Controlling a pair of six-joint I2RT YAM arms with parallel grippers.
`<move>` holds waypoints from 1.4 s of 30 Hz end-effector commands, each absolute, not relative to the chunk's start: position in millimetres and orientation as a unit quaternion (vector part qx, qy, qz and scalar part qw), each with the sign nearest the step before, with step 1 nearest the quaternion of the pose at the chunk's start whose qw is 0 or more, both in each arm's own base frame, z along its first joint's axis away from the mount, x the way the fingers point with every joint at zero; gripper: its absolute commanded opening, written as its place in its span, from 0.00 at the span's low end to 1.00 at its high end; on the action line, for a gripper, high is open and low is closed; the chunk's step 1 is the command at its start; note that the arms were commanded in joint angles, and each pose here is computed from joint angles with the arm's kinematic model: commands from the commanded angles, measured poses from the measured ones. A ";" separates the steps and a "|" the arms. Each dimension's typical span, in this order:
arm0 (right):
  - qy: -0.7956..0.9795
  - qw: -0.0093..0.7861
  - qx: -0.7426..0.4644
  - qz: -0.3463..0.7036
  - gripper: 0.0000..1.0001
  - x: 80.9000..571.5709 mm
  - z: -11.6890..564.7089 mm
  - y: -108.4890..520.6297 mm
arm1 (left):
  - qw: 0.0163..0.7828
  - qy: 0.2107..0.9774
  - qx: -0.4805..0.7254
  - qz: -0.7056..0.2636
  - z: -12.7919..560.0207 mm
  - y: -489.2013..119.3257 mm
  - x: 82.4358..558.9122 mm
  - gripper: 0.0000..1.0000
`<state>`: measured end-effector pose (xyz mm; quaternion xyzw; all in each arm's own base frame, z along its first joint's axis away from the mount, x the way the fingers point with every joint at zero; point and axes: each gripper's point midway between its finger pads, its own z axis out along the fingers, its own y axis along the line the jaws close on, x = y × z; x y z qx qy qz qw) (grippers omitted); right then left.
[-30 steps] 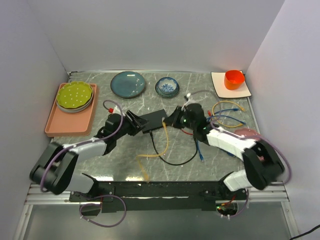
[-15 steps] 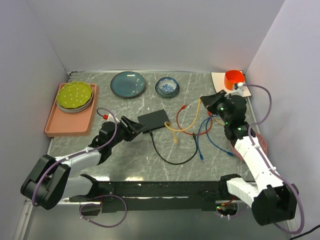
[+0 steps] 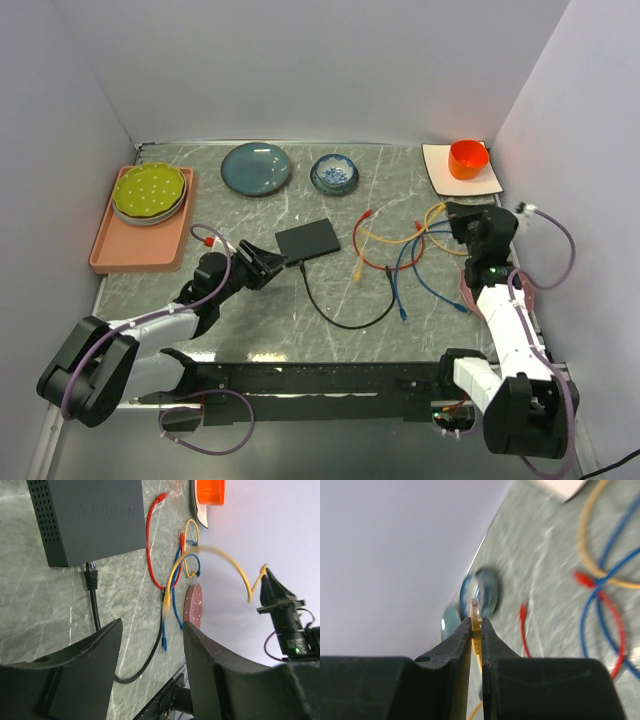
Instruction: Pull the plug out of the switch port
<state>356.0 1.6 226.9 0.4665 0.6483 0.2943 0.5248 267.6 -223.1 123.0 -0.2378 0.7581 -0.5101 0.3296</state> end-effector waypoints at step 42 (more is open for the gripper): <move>0.877 0.264 0.010 0.401 0.58 302.5 68.6 308.5 | 0.338 0.795 -0.255 -0.435 103.8 -235.5 348.4 0.47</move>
